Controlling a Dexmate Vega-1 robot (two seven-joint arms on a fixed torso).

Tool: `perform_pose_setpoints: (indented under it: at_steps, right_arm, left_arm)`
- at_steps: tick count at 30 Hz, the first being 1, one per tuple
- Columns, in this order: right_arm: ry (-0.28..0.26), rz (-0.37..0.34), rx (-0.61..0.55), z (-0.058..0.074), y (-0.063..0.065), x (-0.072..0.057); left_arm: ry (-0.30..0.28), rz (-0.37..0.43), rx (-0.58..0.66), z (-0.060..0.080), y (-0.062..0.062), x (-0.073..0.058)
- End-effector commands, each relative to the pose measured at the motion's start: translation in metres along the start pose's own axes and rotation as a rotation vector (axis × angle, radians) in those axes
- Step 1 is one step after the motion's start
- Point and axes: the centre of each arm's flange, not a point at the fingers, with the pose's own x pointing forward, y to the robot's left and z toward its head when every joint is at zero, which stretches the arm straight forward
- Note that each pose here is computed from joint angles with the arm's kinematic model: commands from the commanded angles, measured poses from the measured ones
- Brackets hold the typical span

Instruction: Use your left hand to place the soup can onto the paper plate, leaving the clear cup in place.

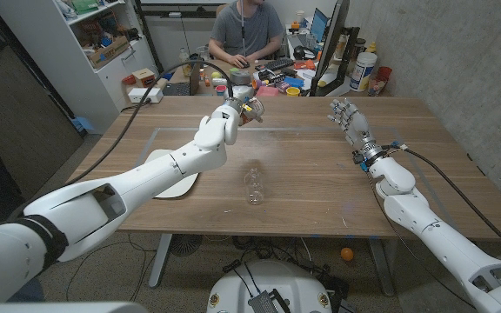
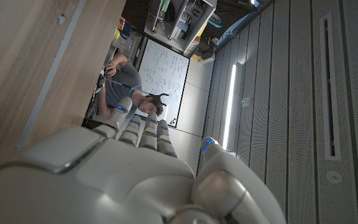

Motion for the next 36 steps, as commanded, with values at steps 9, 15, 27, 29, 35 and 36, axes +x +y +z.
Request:
perform_pose_setpoints:
  at_steps: [9,15,27,29,35,36]
  right_arm:
    - [0.006,0.039,0.0,0.002,0.013,0.0]
    - [0.017,0.047,0.0,0.003,0.019,-0.002]
    - [0.028,0.052,-0.013,0.004,0.029,-0.013]
    - [0.029,0.05,-0.014,0.005,0.031,-0.014]
    - [0.034,0.051,-0.014,0.004,0.036,-0.017]
    - [0.037,0.046,-0.012,0.004,0.036,-0.018]
  left_arm:
    - [0.034,0.008,-0.01,-0.029,0.019,-0.065]
    - [0.012,0.016,-0.014,-0.038,0.02,-0.088]
    - [-0.152,0.026,-0.007,-0.057,0.02,-0.127]
    - [-0.176,0.024,-0.021,-0.061,0.019,-0.131]
    - [-0.228,-0.003,-0.007,-0.069,0.017,-0.144]
    - [-0.236,-0.004,-0.008,-0.071,0.017,-0.146]
